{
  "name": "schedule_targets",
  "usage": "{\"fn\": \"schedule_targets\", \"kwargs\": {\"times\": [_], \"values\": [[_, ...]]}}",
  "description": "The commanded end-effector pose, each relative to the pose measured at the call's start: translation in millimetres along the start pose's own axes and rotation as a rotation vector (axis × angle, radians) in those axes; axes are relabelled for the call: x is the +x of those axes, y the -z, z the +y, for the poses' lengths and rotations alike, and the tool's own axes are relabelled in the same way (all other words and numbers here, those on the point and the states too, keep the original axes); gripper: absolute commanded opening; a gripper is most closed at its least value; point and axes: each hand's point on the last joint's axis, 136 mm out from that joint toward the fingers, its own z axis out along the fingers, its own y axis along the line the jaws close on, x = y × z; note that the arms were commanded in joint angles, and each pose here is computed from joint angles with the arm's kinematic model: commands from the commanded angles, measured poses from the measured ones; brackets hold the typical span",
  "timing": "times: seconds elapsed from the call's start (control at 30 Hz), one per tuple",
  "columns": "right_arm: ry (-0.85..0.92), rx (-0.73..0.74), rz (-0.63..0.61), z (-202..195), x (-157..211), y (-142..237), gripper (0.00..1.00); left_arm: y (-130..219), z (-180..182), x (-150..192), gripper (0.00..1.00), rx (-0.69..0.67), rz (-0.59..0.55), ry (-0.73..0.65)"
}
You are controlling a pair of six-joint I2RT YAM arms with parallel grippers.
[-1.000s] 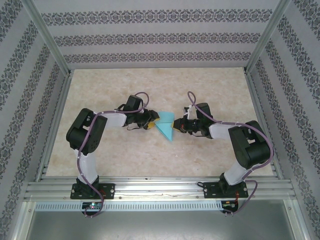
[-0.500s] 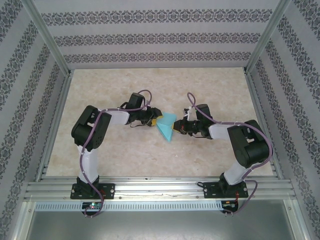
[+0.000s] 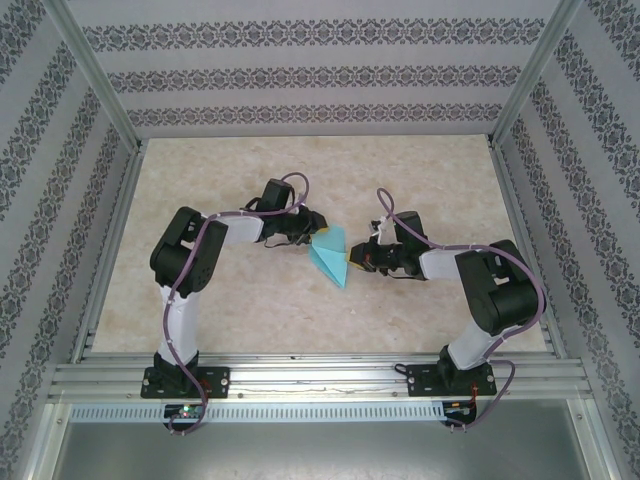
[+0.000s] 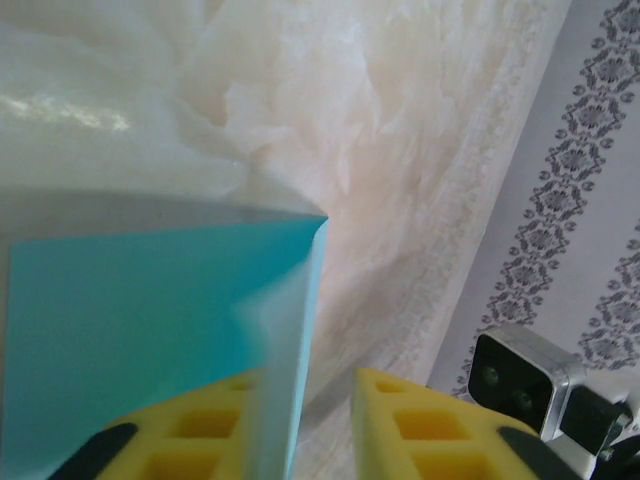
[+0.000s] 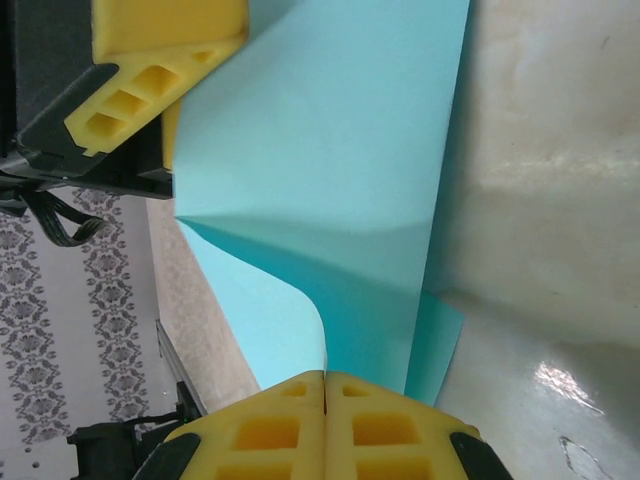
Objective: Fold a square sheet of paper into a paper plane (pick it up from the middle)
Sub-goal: Fourth fold the wing at the center of the table.
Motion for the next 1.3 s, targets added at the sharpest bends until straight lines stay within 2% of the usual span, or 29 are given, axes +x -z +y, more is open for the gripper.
{"fn": "schedule_targets", "kwargs": {"times": [0.0, 0.07, 0.13, 0.23, 0.4, 0.53, 0.6, 0.8, 0.9, 1.03, 1.07, 1.1, 1.17, 1.27], "values": [[-0.004, 0.021, 0.031, -11, 6, -3, 0.03, 0, 1, 4, 0.17, -0.023, 0.007, -0.034], [-0.003, 0.034, 0.033, -12, 6, -4, 0.04, 5, 2, 4, 0.1, -0.034, -0.016, -0.044], [0.013, 0.053, 0.04, -11, 7, -5, 0.05, 8, 4, 5, 0.07, -0.05, -0.036, -0.044], [0.04, 0.091, 0.047, -10, 7, -5, 0.19, 14, 4, 5, 0.03, -0.052, -0.075, -0.04], [0.137, 0.261, -0.013, -14, 1, 8, 0.28, 26, 10, 4, 0.0, -0.096, -0.158, -0.026], [0.33, 0.421, -0.133, -7, -5, 26, 0.35, 37, 15, 6, 0.0, -0.139, -0.243, -0.005], [0.499, 0.478, -0.202, 2, -5, 30, 0.39, 40, 18, 7, 0.0, -0.15, -0.273, 0.011], [0.918, 0.529, -0.273, 29, 16, 20, 0.42, 49, 25, 9, 0.0, -0.174, -0.344, 0.045], [1.003, 0.599, -0.332, 34, 14, 22, 0.43, 58, 27, 8, 0.0, -0.194, -0.38, 0.042], [1.001, 0.613, -0.419, 45, 5, 30, 0.45, 67, 29, 8, 0.0, -0.203, -0.413, 0.051], [0.975, 0.619, -0.479, 49, -1, 37, 0.5, 68, 29, 8, 0.0, -0.202, -0.421, 0.054], [0.91, 0.628, -0.564, 50, -9, 47, 0.69, 69, 28, 8, 0.0, -0.199, -0.424, 0.056], [0.807, 0.58, -0.632, 47, -13, 58, 0.98, 70, 29, 7, 0.0, -0.206, -0.428, 0.066], [0.7, 0.432, -0.642, 38, -10, 63, 0.98, 71, 31, 8, 0.0, -0.205, -0.436, 0.079]]}}
